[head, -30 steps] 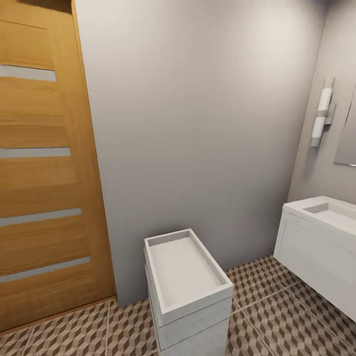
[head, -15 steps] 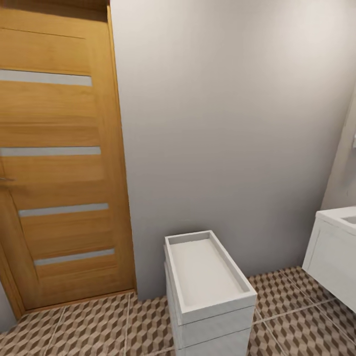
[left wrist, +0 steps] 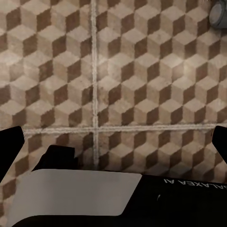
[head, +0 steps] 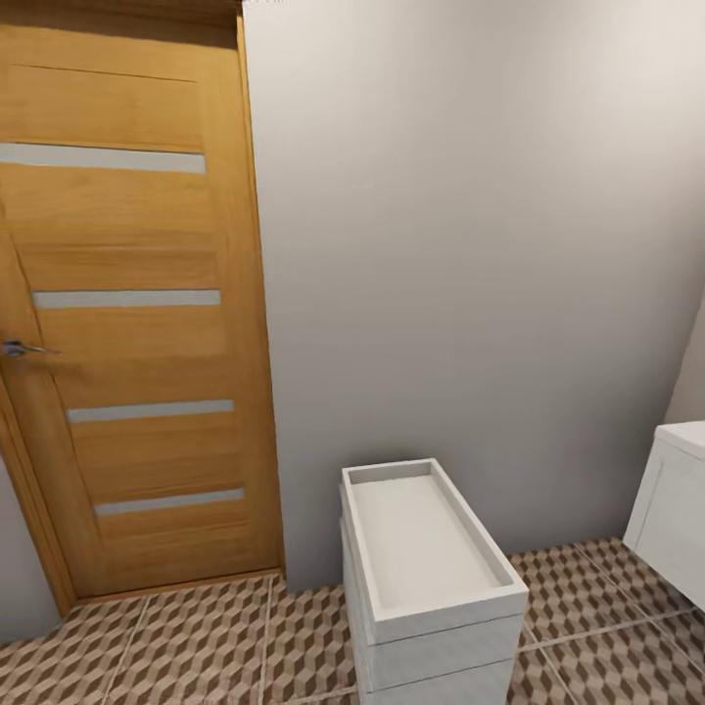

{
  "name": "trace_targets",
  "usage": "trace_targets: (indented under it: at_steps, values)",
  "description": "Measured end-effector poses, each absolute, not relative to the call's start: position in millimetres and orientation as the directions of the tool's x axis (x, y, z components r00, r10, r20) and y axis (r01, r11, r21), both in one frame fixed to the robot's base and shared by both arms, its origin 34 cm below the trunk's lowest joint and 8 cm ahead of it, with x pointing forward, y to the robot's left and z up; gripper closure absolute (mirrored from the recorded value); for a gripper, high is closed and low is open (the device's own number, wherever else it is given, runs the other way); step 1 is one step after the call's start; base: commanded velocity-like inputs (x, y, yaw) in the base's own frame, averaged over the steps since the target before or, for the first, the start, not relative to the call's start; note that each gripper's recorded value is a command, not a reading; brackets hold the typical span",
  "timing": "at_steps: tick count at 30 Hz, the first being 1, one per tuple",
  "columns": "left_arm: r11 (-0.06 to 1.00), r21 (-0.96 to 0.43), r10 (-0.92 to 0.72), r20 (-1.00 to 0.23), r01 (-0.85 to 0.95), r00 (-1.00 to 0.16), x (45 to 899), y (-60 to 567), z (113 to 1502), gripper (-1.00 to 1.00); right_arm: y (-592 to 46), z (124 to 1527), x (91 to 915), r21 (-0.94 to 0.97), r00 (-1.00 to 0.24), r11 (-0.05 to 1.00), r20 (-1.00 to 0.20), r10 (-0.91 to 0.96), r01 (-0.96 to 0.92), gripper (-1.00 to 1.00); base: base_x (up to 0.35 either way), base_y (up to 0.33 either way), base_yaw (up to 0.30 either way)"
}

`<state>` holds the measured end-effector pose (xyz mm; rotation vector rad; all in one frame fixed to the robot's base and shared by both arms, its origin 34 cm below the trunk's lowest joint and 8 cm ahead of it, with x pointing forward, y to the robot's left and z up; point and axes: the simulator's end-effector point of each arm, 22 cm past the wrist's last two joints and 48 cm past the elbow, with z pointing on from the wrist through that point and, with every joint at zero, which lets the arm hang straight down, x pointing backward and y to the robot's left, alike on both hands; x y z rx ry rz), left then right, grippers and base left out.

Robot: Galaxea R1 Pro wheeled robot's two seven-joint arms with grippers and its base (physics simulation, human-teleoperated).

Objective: Take the four mousetraps from the cabinet in the bathroom and place them on the bathroom floor. Make sure all four end up on the same floor surface, and ensure that at least two of them are either under or directly next to the same bathroom sink.

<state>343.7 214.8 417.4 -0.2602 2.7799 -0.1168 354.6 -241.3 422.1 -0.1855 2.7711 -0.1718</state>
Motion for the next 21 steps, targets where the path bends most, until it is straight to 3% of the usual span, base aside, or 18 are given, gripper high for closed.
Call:
trace_targets:
  at_steps: [21]
  values:
    - [0.980,-0.112,-0.194,-0.331,-0.166,-0.924,343.7,214.9,417.4,-1.00,-241.7,422.2,354.7,-0.143,-0.927,0.984,-0.343,-0.149,-0.105,-1.00,0.000,0.000,0.296]
